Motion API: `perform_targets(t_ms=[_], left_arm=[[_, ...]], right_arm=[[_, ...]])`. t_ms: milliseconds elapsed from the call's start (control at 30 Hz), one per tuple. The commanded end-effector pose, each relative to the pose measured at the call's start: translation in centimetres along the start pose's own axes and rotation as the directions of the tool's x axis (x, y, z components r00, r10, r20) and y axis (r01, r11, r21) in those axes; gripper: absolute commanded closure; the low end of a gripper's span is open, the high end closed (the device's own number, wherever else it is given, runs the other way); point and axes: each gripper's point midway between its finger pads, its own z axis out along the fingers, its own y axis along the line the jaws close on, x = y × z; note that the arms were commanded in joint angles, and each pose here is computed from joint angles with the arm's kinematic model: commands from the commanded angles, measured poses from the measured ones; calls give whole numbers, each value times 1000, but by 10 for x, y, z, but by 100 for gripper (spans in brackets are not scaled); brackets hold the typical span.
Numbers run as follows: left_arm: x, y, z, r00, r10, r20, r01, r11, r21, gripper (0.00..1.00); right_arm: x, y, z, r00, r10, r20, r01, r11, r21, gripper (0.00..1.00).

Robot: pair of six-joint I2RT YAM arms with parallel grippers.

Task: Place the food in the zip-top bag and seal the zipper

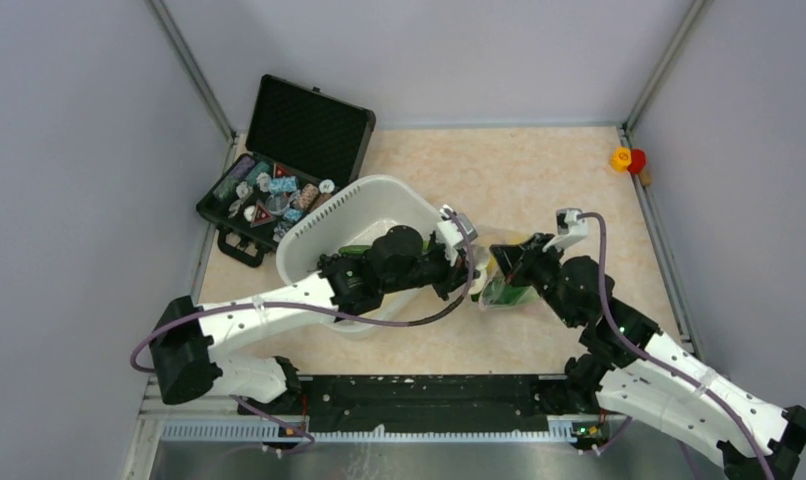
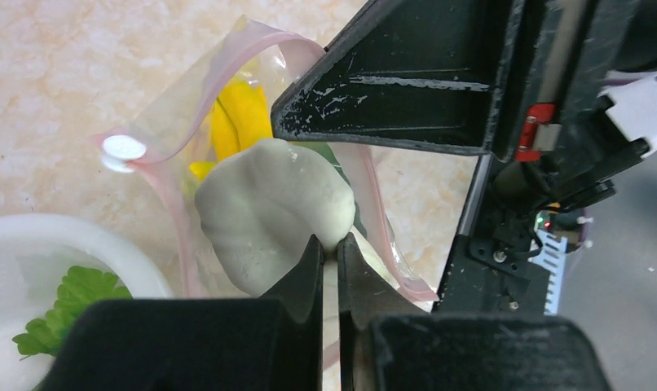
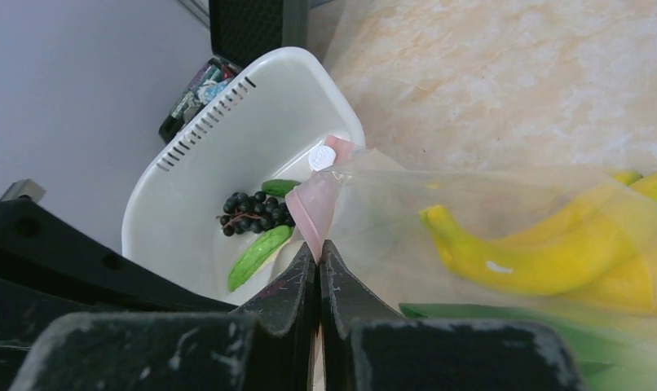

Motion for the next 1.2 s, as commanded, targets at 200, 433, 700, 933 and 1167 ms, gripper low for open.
perform_targets(t_ms=[200,433,700,933,1167], left_arm=[[-7,21,29,991,126,-42,-130,988,-89,97],[-12,27,36,993,106,-49,-112,986,-126,59],[-45,15,8,994,92,57,-85,990,-112,33],[-70,26,-37,980,90,177,-51,975,-217,15],[-52,83,-74,982,69,178,28,870,-492,2]], right_arm=[[-31,35,-12,998,23,54,-16,991,-130,100],[-38,39,-17,997,35,74,-23,988,-155,100],[-40,10,-20,988,88,129,-84,996,-36,100],[-55,-34,-35,959,132,250,-173,974,148,100],[-77,-50,-48,965,37,259,-118,945,305,99]])
